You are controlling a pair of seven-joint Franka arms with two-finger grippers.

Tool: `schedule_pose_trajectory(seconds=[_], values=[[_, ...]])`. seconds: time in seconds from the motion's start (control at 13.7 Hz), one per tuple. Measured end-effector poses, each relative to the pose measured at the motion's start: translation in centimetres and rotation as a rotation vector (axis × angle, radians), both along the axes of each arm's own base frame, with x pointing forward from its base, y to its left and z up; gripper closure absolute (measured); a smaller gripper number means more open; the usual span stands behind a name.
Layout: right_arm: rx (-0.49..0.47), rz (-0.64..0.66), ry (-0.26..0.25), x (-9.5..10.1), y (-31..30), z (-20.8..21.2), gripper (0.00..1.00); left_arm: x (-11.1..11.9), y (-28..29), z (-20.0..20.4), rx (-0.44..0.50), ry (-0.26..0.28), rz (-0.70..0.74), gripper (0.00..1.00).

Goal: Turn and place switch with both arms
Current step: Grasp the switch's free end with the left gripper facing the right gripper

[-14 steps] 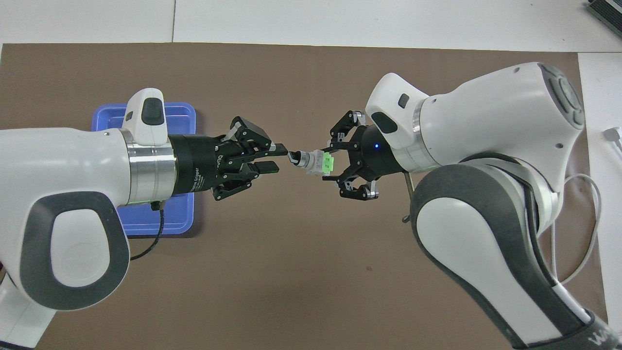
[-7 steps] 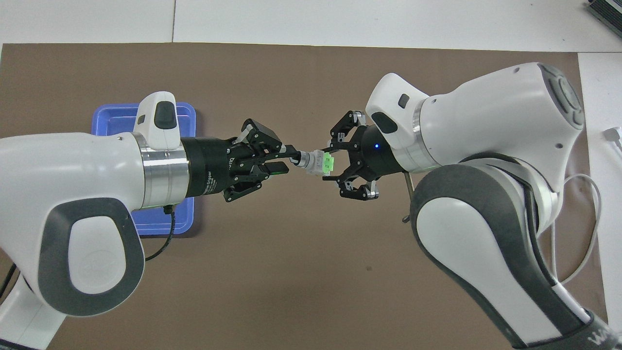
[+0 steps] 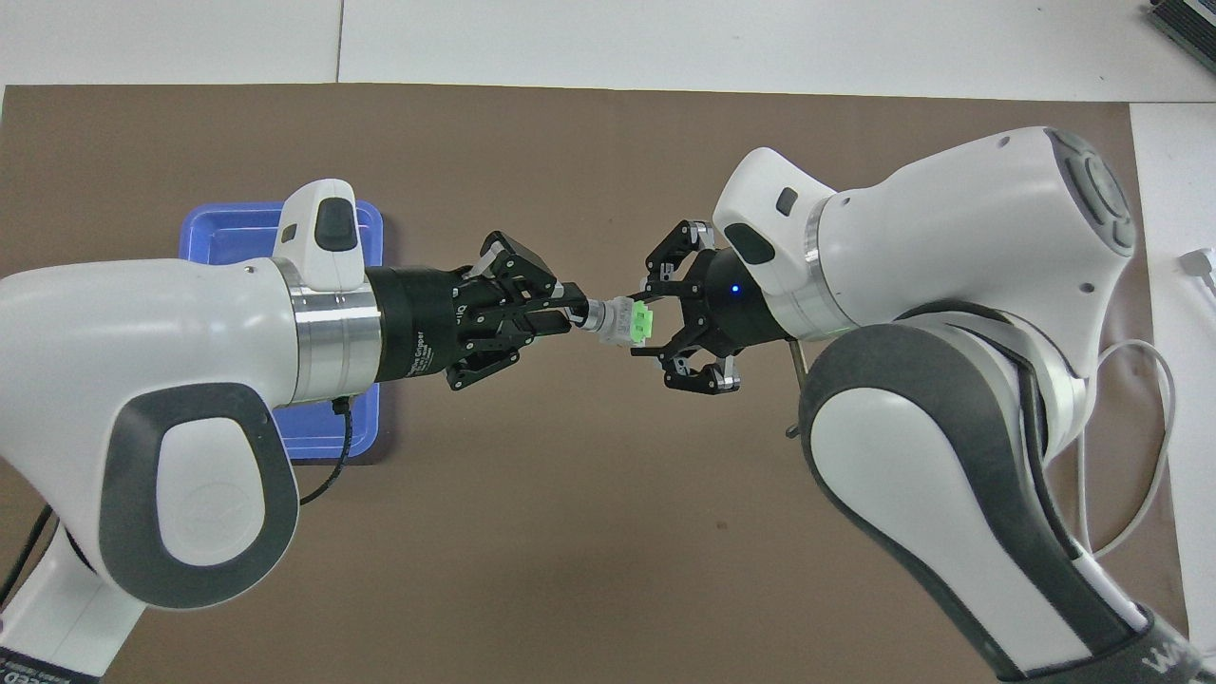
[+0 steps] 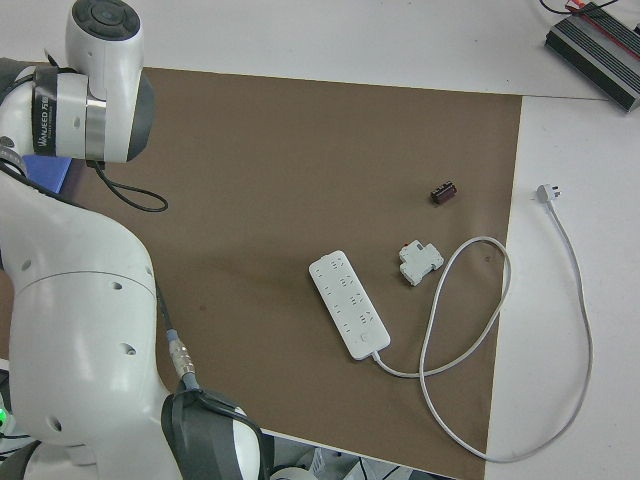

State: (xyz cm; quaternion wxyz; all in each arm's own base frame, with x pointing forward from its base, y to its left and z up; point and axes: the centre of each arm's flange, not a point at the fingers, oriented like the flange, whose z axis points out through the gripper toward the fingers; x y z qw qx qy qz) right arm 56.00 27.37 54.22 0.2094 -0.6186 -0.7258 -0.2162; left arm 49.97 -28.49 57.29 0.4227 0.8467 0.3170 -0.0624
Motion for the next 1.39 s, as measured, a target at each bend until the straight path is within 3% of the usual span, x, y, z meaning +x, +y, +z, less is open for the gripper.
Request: schedule_pose_trajectory(seconds=[0.51, 0.88, 1.24, 1.39], values=[[-0.001, -0.011, -0.005, 0.12, -0.24, -0.24, 0.56, 0.17, -0.59, -0.67, 0.005, -0.005, 0.001, 0.78], [-0.006, -0.015, -0.009, 0.02, -0.36, -0.2, 0.56, 0.12, -0.69, -0.71, 0.005, -0.006, -0.001, 0.9], [-0.008, -0.026, -0.025, -0.05, -0.29, -0.32, 0.56, 0.22, -0.65, -0.82, 0.007, -0.01, -0.001, 0.9], [-0.012, -0.03, -0.03, -0.21, -0.26, -0.34, 0.56, 0.2, -0.7, -0.84, 0.015, -0.043, -0.03, 0.9]])
